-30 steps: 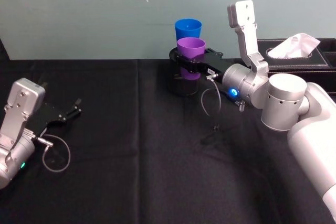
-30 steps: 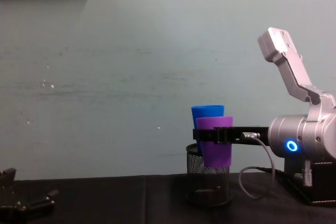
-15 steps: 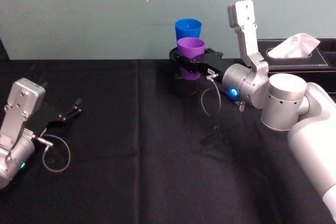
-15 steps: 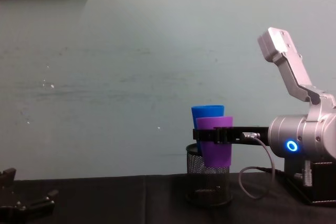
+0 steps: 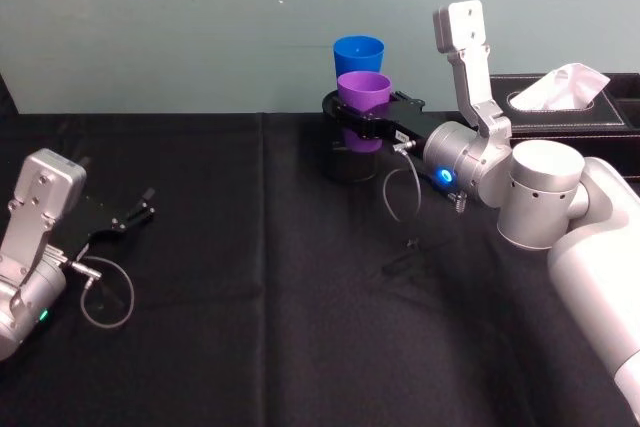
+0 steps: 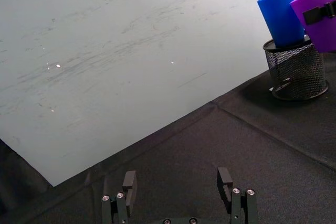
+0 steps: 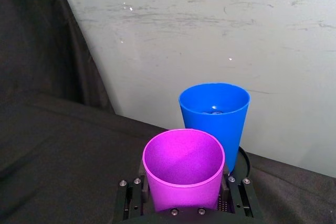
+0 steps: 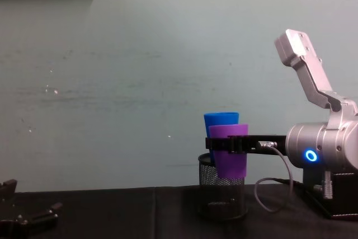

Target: Pick up one cup with a gripper and tap it against the other cup.

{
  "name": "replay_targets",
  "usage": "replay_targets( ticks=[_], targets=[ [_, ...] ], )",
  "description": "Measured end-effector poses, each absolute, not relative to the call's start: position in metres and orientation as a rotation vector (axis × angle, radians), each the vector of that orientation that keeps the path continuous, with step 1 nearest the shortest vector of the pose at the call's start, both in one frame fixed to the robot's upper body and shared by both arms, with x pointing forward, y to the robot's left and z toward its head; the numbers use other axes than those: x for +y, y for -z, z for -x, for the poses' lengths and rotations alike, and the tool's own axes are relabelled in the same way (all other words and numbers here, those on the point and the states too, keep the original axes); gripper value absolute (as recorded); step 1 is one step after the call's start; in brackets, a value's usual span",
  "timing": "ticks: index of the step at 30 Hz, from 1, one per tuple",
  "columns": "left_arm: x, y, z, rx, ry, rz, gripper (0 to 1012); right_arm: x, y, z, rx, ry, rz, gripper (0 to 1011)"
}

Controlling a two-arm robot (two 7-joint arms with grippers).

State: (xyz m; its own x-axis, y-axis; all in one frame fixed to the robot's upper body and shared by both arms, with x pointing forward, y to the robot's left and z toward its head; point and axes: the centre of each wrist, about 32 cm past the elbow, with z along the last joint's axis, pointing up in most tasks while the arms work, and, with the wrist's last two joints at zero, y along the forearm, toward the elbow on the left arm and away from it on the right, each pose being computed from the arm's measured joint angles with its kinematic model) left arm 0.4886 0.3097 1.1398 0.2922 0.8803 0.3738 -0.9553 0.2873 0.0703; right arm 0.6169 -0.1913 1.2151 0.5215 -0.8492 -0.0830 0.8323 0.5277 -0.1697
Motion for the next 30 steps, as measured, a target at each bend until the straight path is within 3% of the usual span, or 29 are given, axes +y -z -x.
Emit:
replay_targets(
  ticks=[30],
  targets=[
    [0.3097, -1.1398, -0.4886, -0.285, -1.248, -0.305, 1000, -0.1912, -1.2151, -0.6169, 0.163, 1.010, 0.114, 730]
  ],
)
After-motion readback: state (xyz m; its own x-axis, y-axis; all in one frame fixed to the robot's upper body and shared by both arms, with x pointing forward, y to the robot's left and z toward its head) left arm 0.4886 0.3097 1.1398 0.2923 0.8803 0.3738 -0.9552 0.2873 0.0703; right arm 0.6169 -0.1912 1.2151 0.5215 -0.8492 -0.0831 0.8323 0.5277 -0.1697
